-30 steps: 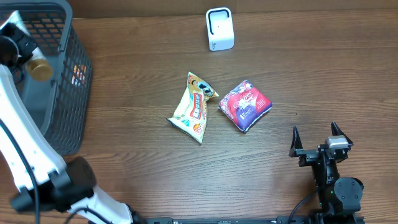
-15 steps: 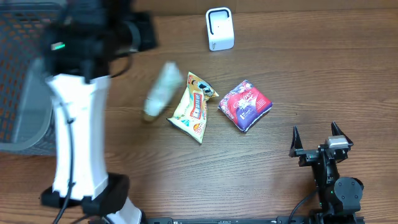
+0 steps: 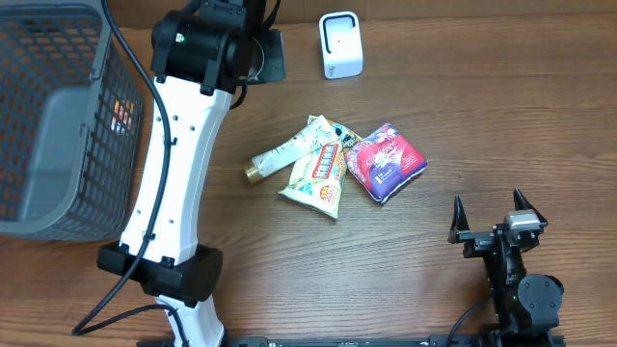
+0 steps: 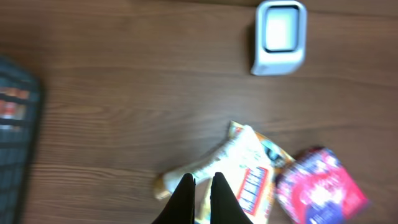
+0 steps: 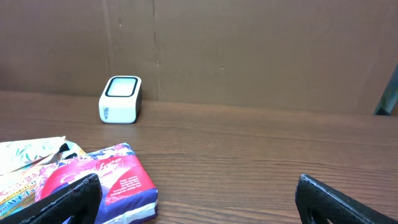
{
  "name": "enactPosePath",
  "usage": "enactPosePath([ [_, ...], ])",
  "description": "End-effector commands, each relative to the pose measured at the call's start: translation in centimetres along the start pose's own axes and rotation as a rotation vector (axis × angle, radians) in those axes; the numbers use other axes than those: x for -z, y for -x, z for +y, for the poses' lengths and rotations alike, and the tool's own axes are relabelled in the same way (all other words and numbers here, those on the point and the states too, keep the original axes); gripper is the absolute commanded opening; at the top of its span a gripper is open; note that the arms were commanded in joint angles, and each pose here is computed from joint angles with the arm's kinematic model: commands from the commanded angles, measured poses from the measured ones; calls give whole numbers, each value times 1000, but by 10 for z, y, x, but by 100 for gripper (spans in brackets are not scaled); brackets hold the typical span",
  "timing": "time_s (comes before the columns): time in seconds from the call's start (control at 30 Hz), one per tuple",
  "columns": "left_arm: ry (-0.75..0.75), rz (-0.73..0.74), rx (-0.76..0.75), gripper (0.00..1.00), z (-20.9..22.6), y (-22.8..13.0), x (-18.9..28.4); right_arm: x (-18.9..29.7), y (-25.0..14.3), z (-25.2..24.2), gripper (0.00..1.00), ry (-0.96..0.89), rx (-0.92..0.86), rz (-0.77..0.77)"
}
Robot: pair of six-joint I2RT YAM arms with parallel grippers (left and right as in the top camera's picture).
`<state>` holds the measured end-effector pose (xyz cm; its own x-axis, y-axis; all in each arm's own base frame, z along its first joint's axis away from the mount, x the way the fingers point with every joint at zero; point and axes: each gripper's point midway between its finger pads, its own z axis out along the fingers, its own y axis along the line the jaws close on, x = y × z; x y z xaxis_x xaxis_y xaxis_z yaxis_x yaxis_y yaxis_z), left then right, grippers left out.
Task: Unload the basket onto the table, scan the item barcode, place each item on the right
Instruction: 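Grasp the white Pantene tube, carry it to the table centre, release, then reach the left gripper back into the basket toward the orange pack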
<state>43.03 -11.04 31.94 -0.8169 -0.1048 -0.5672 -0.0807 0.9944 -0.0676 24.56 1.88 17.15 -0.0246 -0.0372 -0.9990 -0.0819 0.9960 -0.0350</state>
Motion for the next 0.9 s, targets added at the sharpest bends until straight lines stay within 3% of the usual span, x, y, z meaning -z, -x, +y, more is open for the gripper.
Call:
enactPosePath([
  [0.0,193,-175,52,8,48,36,31,0,-2,-1,100,-7,3,-4],
  [0.13,246,-319,136,20,95,64,80,0,-2,-1,100,-7,4,-4],
  [0.23,308,-386,251,44,149,76,104,0,-2,-1,100,-7,4,-4],
  [0.3,345,-403,323,72,187,78,110,0,-2,-1,100,-7,3,-4],
  [0.33,358,-408,354,81,204,79,112,0,-2,-1,100,-7,4,-4],
  [0.5,400,-387,516,100,293,72,102,0,-2,-1,100,-7,4,-4],
  [0.67,398,-308,638,99,366,57,59,0,-2,-1,100,-7,4,-4],
  [0.87,371,-102,716,93,405,20,-20,0,-2,-1,100,-7,3,-4],
])
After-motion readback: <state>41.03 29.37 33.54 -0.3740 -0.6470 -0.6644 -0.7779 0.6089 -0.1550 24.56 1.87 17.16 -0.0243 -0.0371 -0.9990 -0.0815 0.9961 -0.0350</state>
